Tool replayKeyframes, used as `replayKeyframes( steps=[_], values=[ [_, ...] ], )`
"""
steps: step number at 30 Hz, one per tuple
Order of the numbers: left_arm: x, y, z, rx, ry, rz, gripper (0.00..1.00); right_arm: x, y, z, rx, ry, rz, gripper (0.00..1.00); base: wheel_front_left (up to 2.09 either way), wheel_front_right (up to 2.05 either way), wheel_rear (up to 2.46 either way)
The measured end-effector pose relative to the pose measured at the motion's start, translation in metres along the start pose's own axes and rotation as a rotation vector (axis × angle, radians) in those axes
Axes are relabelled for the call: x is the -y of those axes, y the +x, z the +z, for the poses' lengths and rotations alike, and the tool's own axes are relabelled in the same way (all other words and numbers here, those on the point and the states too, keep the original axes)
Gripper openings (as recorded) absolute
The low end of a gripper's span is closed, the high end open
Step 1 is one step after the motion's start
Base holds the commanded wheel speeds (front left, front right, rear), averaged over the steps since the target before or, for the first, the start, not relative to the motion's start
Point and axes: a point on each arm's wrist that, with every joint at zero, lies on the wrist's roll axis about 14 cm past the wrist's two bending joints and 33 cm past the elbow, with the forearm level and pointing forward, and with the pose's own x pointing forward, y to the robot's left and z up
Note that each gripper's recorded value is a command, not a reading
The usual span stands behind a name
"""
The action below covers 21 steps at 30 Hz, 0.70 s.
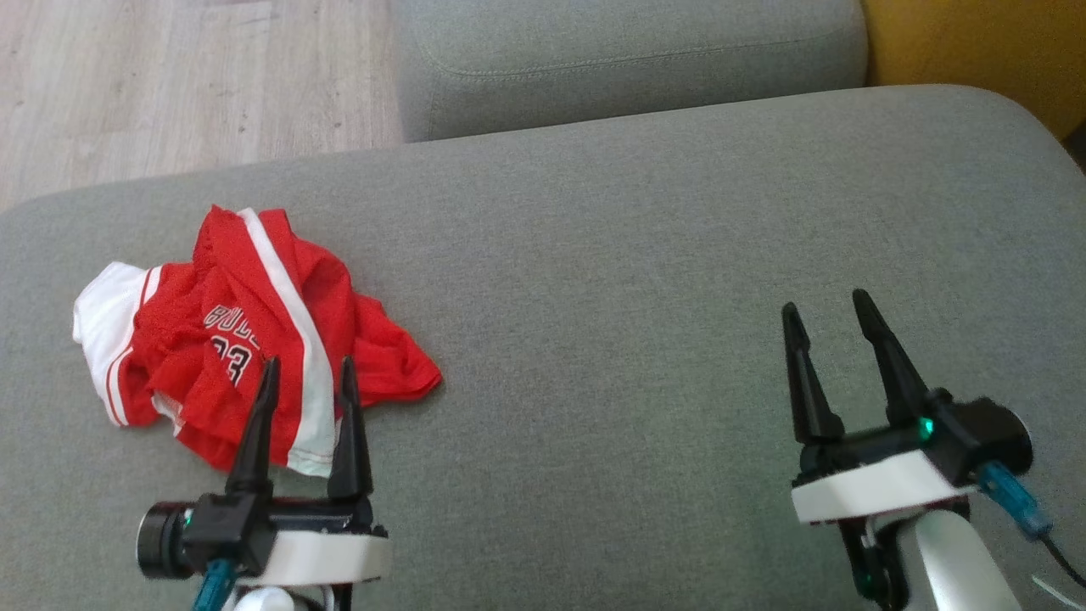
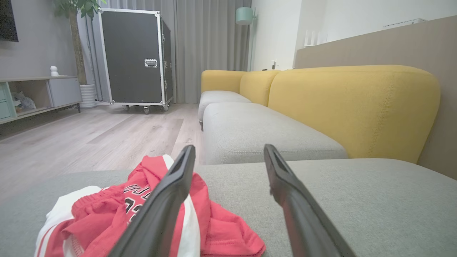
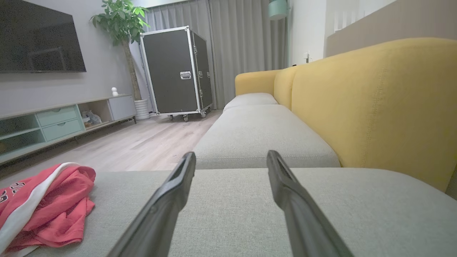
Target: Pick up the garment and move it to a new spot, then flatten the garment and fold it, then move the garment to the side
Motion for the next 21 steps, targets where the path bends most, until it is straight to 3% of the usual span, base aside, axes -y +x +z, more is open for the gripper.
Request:
replayKeyframes(
  steps=[10,21],
  values=[
    [-0.015,-0.006,-0.021,-0.059,-0.059,0.034,1.00,0.011,-0.013,-0.024,-0.059,0.175,-0.072,1.00,0.00,0.00,0.00],
    [-0.025,-0.010,-0.027,-0.077,-0.076,0.052,1.00,0.005,-0.013,-0.027,-0.070,0.187,-0.056,1.00,0.00,0.00,0.00]
  ],
)
